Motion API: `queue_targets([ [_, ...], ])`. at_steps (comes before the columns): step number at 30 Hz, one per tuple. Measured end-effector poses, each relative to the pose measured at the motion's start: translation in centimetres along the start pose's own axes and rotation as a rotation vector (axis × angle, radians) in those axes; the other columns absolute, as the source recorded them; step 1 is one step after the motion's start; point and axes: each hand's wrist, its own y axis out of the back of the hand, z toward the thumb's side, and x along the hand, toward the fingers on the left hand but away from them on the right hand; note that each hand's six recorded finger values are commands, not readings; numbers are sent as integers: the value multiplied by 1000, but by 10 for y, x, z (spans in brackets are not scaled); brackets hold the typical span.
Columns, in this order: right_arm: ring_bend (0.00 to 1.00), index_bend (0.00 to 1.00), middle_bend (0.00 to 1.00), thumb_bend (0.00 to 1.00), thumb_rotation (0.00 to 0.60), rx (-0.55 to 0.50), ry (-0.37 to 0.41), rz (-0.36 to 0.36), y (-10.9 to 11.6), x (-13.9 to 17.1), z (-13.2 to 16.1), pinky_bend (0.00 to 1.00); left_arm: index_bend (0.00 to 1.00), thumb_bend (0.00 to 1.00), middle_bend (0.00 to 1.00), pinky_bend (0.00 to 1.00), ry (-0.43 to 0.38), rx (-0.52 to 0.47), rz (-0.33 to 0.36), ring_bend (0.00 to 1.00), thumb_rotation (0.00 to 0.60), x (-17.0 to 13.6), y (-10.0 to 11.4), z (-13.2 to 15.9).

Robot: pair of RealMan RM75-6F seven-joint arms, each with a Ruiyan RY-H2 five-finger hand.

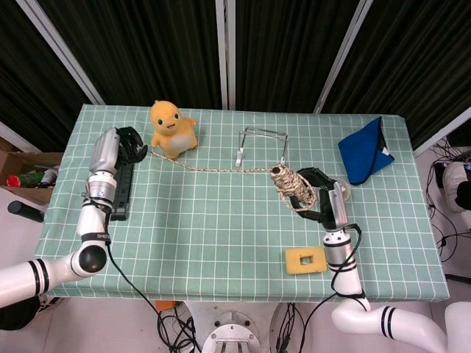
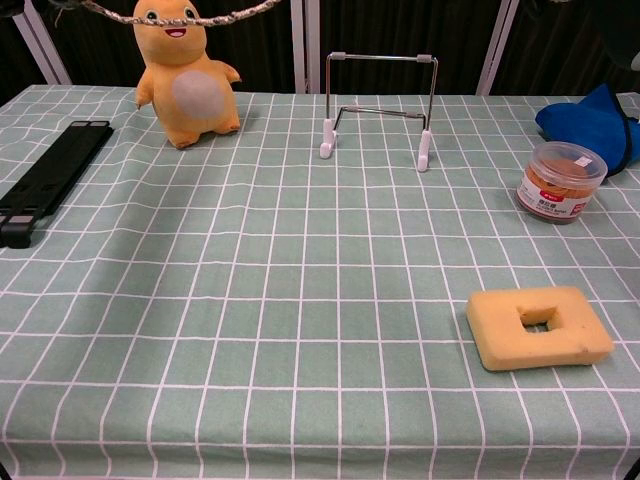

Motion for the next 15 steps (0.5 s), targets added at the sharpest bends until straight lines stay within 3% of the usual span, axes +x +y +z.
queue_targets([
  [8, 617, 820, 633, 735, 600, -23, 25, -118, 18, -6, -1, 842, 773, 414, 739, 844, -42, 76, -32, 689, 600, -39, -22, -27],
  [15, 617, 821, 633, 735, 600, 43, 13, -184, 27, -15, -8, 842, 773, 415, 739, 844, -119, 62, -57, 690, 600, -66, -30, -16],
])
